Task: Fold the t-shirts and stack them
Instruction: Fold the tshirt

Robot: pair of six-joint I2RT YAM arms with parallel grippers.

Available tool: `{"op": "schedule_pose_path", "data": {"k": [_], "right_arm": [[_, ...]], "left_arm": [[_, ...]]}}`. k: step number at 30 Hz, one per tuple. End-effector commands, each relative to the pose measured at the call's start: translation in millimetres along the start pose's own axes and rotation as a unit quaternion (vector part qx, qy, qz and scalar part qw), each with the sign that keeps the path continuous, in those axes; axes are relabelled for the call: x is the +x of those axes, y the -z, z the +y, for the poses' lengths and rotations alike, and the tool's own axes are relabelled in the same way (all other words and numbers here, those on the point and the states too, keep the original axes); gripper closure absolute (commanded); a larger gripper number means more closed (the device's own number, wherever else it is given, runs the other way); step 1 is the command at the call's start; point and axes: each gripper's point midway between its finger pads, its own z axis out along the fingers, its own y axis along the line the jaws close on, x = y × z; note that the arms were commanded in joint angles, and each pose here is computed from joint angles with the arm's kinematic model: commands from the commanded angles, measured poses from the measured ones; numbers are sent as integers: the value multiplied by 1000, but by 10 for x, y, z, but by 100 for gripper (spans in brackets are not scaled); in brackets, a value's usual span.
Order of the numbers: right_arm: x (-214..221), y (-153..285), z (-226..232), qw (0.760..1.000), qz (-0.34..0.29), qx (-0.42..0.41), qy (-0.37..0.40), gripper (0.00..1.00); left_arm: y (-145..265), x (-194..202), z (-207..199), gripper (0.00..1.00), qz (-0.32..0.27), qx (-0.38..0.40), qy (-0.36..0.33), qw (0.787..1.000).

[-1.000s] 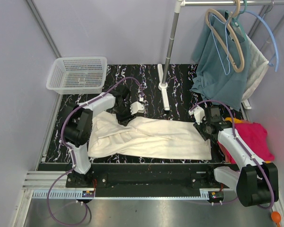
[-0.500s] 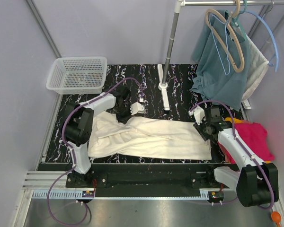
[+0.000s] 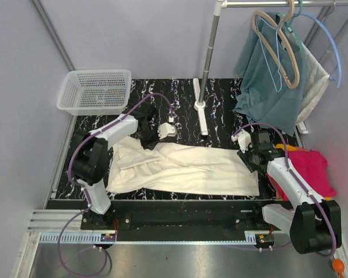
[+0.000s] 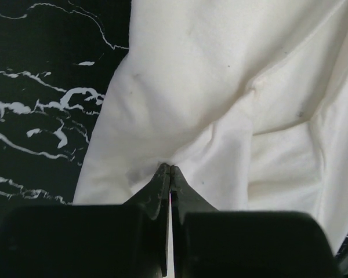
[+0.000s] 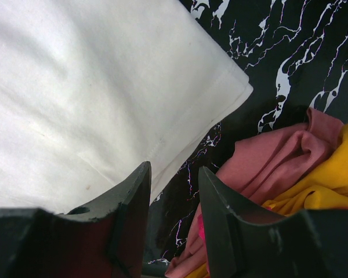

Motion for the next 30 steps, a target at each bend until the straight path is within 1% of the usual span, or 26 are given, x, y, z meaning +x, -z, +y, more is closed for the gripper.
{"op": "schedule_pose_path", "data": {"k": [1,8,12,14,18,20,24,30], "right_arm": [[-69,17,-56,1000,-15,18,-6,55],[-74,16,-47,1000,-16,15,-5,55],[-68,22,-53,1000,-16,16,-4,55],[-72,25,-62,1000,-16,17,0,55],[-81,25,-67,1000,-16,17,5,55],[-81,25,-67,1000,-16,17,6,55],[-87,42,-78,1000,-18,20,6,55],[-65,69,-104,999,-16,28,12,55]], "left_arm": [[365,-131,-107,100,-27,-37,-14,999],[457,-5,-288,100,-11,-42,-21,999],[468,45,-488,100,8,-34,-27,999],[502,65,-559,100,14,-44,-26,999],[528,66,-849,100,41,-35,-44,998],[544,83,-954,100,50,-31,-42,997],[510,185,-1225,100,79,-10,-50,996],[426,383,-1436,100,114,0,-60,992]]}}
